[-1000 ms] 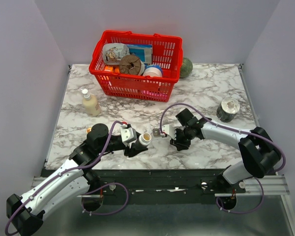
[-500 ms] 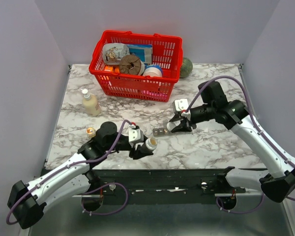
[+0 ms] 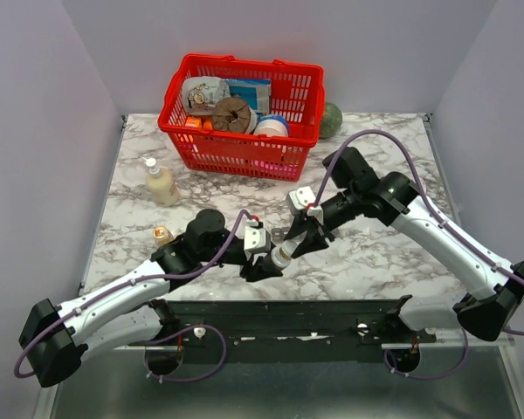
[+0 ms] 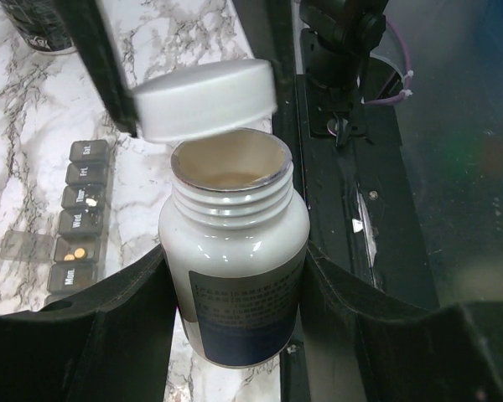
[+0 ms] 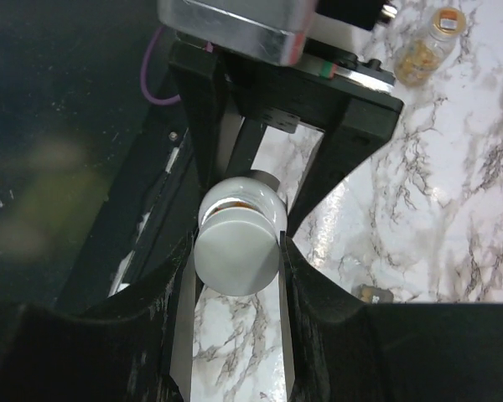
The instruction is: Sort the pills into containers
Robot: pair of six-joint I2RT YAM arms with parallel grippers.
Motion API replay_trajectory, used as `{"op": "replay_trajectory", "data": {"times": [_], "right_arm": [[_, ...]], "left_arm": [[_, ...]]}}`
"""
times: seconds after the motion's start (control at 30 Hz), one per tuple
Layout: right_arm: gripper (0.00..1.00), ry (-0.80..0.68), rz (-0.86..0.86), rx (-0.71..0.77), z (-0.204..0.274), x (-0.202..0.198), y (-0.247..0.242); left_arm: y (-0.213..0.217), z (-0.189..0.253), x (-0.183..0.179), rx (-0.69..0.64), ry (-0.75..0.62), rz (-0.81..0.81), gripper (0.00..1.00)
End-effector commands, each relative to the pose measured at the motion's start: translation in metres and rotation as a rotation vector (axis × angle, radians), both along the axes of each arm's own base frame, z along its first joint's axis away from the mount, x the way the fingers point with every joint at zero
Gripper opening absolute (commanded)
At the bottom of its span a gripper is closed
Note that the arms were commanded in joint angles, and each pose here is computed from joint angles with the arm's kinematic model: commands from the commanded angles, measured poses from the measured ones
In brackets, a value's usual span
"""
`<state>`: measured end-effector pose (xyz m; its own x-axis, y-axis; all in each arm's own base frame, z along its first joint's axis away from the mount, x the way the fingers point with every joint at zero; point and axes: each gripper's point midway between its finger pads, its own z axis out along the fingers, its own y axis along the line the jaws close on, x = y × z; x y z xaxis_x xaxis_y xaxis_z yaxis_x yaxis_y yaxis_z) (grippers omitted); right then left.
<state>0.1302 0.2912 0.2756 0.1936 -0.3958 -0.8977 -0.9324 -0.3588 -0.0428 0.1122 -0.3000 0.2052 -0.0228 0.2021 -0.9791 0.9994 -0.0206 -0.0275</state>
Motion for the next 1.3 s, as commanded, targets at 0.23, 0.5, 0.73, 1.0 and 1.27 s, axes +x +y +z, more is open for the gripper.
{"op": "replay_trajectory", "data": {"times": [0.23, 0.5, 0.73, 1.0, 1.27], "right_arm": [[0.26, -0.004, 0.019, -0.069, -0.015, -0.005, 0.006], [0.26, -0.011, 0.021, -0.084, -0.02, -0.006, 0.008], [0.26, -0.028, 0.043, -0.089, -0.022, -0.011, 0.009], [0.26, -0.065, 0.023, -0.104, -0.027, -0.007, 0.008], [0.26, -0.092, -0.005, -0.109, -0.034, -0.002, 0.01]], "left_arm": [[-0.004, 0.015, 0.003, -0.011, -0.019, 0.006, 0.0], [-0.003, 0.018, 0.003, -0.017, -0.016, 0.016, 0.0], [-0.004, 0.019, 0.005, -0.012, 0.021, 0.035, 0.0], [-0.004, 0.024, 0.005, -0.028, 0.056, 0.057, 0.0], [-0.007, 0.04, 0.002, -0.1, 0.097, 0.055, 0.0]]}}
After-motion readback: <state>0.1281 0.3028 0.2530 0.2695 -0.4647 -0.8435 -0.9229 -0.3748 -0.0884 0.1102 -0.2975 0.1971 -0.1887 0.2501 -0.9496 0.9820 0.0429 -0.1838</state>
